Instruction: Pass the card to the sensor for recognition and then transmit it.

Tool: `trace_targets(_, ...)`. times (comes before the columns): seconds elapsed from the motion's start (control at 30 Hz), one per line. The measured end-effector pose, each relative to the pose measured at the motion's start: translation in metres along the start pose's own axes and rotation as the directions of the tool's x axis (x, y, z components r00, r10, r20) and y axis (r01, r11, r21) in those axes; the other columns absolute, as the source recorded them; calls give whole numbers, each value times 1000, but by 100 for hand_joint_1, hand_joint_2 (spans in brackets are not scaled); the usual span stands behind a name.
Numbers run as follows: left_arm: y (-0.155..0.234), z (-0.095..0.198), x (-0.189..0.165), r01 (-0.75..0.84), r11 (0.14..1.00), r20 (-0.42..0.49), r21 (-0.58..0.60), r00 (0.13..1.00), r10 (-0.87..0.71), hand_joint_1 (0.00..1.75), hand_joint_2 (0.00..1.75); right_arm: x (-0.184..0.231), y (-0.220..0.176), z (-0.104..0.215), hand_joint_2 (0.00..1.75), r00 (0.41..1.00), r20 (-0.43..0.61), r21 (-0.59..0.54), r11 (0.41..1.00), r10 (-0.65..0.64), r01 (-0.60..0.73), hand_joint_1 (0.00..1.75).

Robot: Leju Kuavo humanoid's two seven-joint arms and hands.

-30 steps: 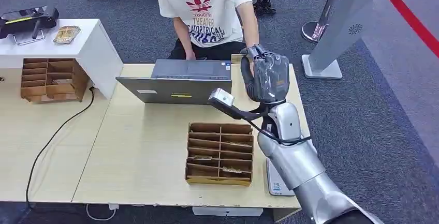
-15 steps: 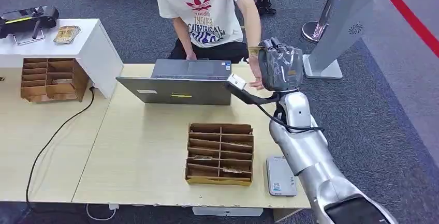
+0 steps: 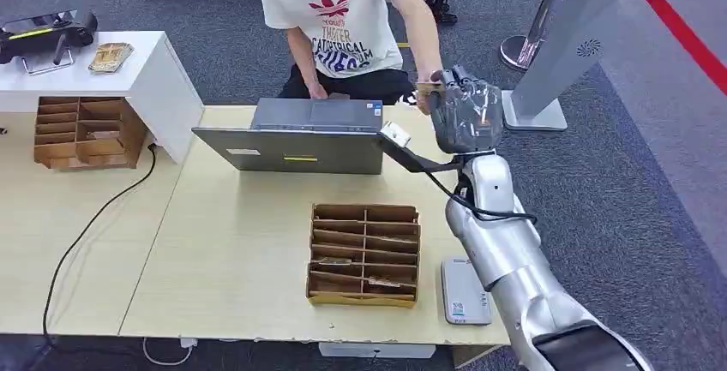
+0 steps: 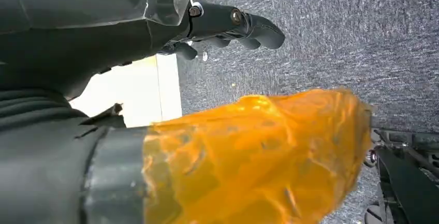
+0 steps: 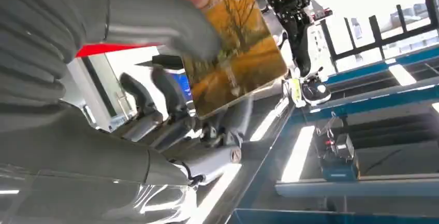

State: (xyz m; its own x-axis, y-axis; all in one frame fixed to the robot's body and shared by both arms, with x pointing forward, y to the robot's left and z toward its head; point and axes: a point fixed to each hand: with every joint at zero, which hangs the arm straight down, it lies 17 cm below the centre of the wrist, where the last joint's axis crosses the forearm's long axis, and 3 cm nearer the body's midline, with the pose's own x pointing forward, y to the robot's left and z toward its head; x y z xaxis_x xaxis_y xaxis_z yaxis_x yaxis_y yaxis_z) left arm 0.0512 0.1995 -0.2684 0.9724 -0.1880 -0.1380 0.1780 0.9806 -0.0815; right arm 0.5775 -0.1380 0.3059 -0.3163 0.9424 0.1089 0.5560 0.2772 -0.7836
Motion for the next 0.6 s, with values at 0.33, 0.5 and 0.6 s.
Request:
trace_targets(0.33, 0, 0, 0, -2, 1000, 2, -1, 1000, 2, 0, 0, 3, 10, 4, 175, 1000, 6, 27, 1000, -1, 1, 0)
trace_targets(0.5, 0, 0, 0, -4, 1000, 2, -1, 1000, 4, 0, 0, 6, 9, 3, 175, 998, -1, 21, 998, -57, 57, 0)
trace_targets(0.6, 0, 0, 1, -16, 1000, 5, 0, 1000, 16, 0, 0, 6, 1, 3, 175, 968, -57, -30, 970, -243, 241, 0)
